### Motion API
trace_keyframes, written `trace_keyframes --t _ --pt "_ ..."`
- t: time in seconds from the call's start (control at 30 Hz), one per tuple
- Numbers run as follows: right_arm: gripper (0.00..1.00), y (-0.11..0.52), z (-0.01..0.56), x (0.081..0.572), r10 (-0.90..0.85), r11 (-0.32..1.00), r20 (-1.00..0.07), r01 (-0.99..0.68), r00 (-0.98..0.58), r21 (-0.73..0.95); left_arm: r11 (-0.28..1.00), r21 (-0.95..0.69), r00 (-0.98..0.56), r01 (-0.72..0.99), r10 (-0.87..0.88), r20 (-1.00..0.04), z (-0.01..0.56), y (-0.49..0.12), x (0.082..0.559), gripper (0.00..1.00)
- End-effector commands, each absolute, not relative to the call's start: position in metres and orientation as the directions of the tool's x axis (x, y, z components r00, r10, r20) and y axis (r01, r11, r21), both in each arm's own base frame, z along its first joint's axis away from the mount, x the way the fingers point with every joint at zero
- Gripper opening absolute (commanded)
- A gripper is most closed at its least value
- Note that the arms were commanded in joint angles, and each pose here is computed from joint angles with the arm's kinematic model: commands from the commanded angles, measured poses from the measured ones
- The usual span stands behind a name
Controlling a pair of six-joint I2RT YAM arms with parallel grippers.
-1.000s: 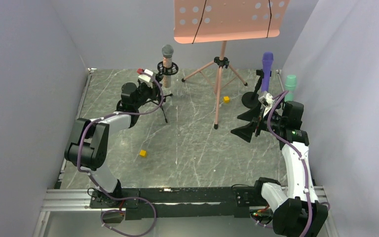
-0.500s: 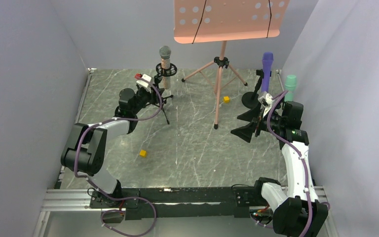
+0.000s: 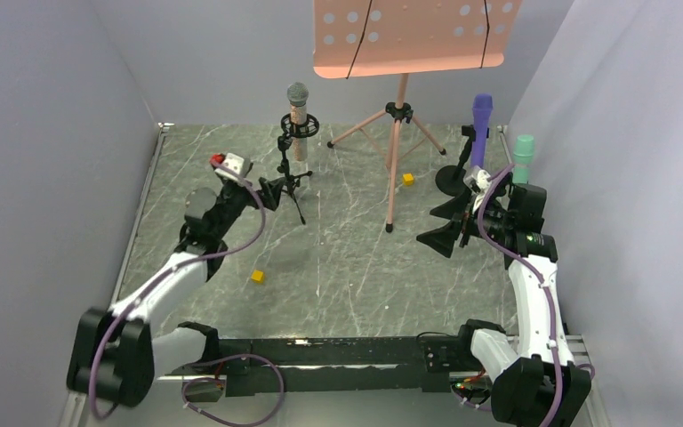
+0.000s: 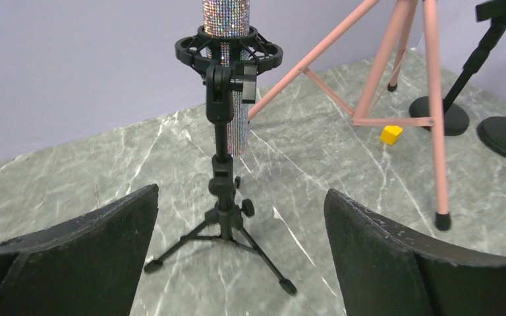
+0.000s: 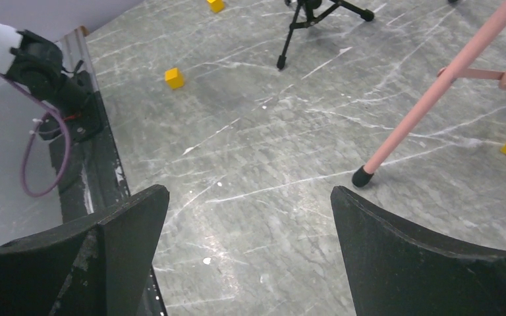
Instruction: Attach the microphones to the stand
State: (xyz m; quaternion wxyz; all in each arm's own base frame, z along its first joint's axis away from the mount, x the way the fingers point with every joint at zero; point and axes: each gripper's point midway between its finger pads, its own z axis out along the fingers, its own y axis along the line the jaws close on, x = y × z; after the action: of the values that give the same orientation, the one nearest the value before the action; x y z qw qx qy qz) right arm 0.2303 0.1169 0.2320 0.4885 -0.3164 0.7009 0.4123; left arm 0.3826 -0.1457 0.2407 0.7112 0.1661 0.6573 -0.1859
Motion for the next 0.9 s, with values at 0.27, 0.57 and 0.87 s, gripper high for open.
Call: trace_keyframes --t 0.27,0.57,0.87 --pt "1.00 0.037 0.326 0.258 -0.101 0.905 -0.973 -0.424 -0.208 -0.003 0.839 -0.332 -0.242 0.432 -0.247 -0.938 0.293 -0.117 0.247 0.99" --pt "1.00 -0.022 0.402 0.246 0.175 0.984 -0.975 0.068 -0.138 0.166 0.845 -0.317 -0.217 0.430 -0.244 -0.945 0.327 -0.103 0.192 0.99" --pt "1.00 -0.026 0.401 0.235 0.174 0.981 -0.979 0.103 -0.103 0.164 0.847 -0.311 -0.191 0.431 -0.251 -0.949 0.337 -0.097 0.167 0.99"
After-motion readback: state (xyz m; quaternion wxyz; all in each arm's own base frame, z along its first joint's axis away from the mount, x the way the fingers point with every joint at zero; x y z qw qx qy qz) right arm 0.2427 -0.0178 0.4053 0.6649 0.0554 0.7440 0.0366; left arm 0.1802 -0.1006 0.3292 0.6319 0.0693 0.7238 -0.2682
